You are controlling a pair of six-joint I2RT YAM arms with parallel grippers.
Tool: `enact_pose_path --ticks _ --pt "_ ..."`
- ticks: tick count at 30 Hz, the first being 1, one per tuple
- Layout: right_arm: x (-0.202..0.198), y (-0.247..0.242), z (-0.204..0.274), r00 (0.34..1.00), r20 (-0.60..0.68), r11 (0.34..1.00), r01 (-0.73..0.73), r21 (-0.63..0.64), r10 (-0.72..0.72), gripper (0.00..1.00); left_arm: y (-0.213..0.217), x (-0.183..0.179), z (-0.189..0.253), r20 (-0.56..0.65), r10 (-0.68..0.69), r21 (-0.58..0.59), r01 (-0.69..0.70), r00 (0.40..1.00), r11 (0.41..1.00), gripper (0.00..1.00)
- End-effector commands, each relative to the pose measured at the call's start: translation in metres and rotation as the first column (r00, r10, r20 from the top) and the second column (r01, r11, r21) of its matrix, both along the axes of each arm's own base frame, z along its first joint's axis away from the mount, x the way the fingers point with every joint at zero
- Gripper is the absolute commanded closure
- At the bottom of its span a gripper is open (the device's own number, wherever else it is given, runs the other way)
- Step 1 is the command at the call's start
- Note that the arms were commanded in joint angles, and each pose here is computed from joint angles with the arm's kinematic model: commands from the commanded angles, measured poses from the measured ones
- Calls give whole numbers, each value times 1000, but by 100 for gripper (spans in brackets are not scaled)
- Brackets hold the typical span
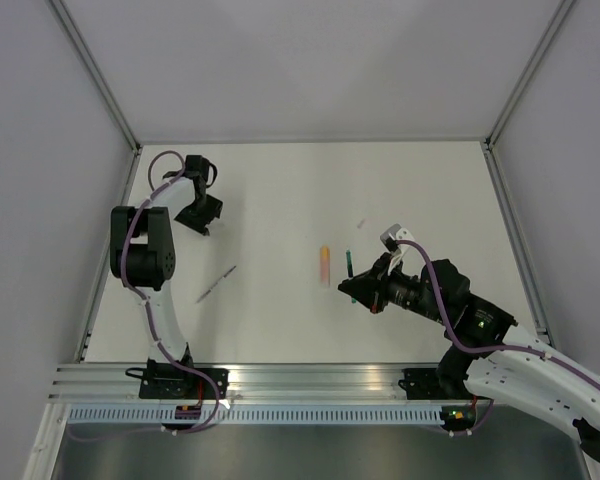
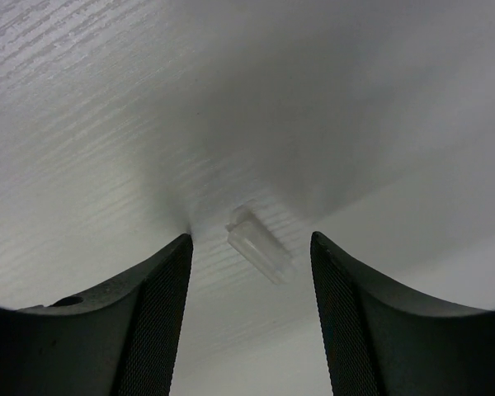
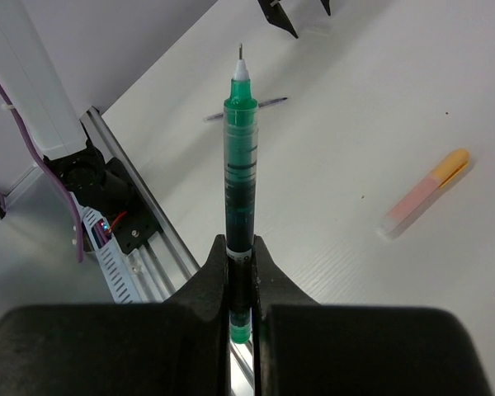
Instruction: Insert the pens into the pen caps
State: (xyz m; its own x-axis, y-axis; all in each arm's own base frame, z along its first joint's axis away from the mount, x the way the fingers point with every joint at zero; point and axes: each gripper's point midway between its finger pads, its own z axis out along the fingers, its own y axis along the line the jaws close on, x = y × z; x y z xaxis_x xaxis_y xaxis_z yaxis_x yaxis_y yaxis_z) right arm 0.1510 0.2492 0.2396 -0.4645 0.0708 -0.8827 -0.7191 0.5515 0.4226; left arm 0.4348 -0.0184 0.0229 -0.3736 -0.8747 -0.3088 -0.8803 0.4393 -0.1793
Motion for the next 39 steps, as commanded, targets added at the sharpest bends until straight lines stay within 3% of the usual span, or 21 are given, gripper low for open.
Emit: enact_pose_path --ticks 1,10,22,32,36,39 --pt "-1 3 10 1000 16 999 -12 42 12 100 -6 13 9 11 -77 70 76 997 995 36" --pt "0 2 10 1000 17 999 -3 41 2 100 -25 4 -3 -37 -139 67 141 990 988 38" --pt "1 2 8 1000 18 999 -1 35 0 100 -21 -2 -15 -65 -63 64 67 996 996 38" --pt "0 1 10 1000 22 999 -1 38 0 100 -12 -13 -22 -120 -6 98 18 993 995 59" --pt "0 1 9 1000 22 999 -1 36 1 100 -3 -18 -20 -133 24 111 -9 991 994 58" --pt "1 1 9 1000 22 999 2 36 -2 100 1 -20 -19 -141 25 111 -9 990 994 50"
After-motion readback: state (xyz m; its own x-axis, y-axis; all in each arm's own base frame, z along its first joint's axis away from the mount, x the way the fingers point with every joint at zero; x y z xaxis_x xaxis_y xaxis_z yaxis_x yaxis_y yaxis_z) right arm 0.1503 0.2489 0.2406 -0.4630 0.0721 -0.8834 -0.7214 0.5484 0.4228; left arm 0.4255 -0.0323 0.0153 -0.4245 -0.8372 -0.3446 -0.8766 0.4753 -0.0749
